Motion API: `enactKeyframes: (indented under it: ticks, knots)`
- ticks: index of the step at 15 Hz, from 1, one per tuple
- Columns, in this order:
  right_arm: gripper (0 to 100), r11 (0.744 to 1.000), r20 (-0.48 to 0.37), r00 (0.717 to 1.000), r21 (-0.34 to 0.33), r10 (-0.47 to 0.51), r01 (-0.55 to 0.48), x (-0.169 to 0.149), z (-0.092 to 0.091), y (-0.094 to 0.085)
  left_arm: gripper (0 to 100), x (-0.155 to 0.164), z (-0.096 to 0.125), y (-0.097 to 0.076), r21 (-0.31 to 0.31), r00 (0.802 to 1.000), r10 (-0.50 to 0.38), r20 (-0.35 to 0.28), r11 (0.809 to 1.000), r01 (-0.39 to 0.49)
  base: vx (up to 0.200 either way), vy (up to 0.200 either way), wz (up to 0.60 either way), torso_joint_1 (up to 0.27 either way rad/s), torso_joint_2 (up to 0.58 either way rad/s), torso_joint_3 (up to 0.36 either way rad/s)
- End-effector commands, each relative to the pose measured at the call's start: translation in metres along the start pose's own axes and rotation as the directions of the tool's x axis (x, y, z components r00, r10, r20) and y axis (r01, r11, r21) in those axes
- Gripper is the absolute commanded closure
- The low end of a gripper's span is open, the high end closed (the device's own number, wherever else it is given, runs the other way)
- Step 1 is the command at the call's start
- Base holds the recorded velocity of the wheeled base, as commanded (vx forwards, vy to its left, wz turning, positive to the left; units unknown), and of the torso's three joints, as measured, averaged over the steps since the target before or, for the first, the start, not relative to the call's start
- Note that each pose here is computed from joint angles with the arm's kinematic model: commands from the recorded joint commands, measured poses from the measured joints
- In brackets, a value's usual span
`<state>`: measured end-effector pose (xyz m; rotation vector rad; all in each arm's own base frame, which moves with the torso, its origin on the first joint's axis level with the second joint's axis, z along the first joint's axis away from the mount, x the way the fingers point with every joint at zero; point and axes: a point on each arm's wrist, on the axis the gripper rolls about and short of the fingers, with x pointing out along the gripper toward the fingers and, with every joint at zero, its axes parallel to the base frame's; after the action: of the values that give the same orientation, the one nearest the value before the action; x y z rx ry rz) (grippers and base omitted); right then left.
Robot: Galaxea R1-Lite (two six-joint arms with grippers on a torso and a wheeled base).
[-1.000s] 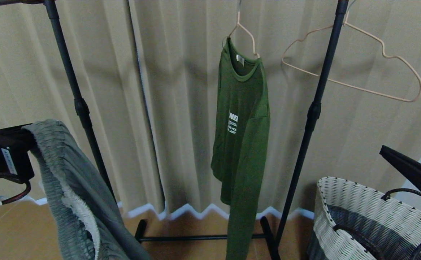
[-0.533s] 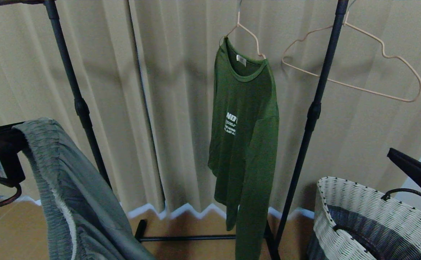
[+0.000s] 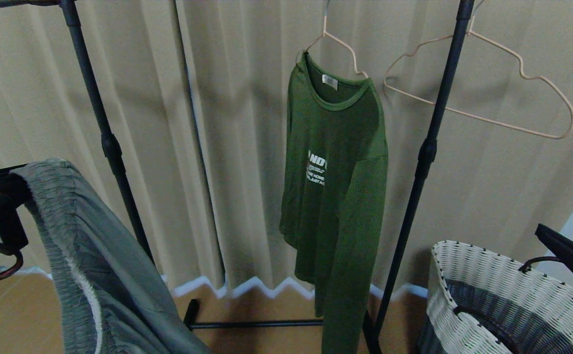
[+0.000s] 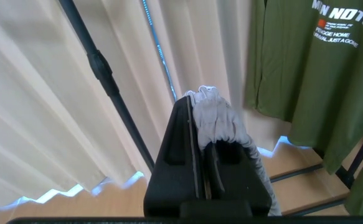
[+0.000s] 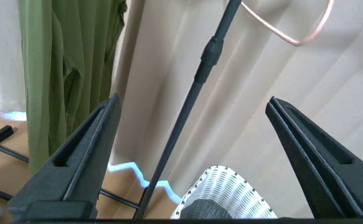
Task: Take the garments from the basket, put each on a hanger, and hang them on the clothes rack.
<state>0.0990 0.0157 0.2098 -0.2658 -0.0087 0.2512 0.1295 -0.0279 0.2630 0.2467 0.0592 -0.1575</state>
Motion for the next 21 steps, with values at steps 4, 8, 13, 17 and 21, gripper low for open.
enactKeyframes:
  ticks: [4,8,13,17,21]
  knots:
    - [0,1.000,0.023,1.000,-0.003,-0.010,0.010,-0.008,0.000,0.001,100,0.000,0.001,0.000,0.008,1.000,0.001,0.003,1.000,-0.001,0.000,0.000,0.00,0.000,0.00,0.000]
    - [0,1.000,0.017,1.000,-0.004,-0.015,0.015,-0.007,0.000,0.000,100,-0.002,0.000,0.000,0.008,1.000,0.002,0.006,1.000,-0.002,0.000,0.000,0.00,0.000,0.00,0.000]
    - [0,0.998,-0.022,0.998,0.000,-0.057,0.057,-0.002,-0.003,-0.005,100,-0.009,-0.002,0.000,0.007,1.000,0.001,0.017,1.000,-0.001,0.000,0.000,0.00,0.021,-0.13,-0.106]
    - [0,0.998,-0.042,0.997,0.003,-0.058,0.058,0.001,-0.005,-0.005,100,-0.009,-0.007,-0.001,0.008,1.000,-0.002,0.002,1.000,0.002,0.000,0.000,0.00,0.101,-0.39,-0.317]
    - [0,0.999,-0.066,0.997,0.006,-0.051,0.051,0.006,-0.008,-0.006,100,-0.011,-0.009,-0.001,0.007,1.000,-0.003,0.000,1.000,0.003,0.000,0.000,0.00,0.139,-0.49,-0.315]
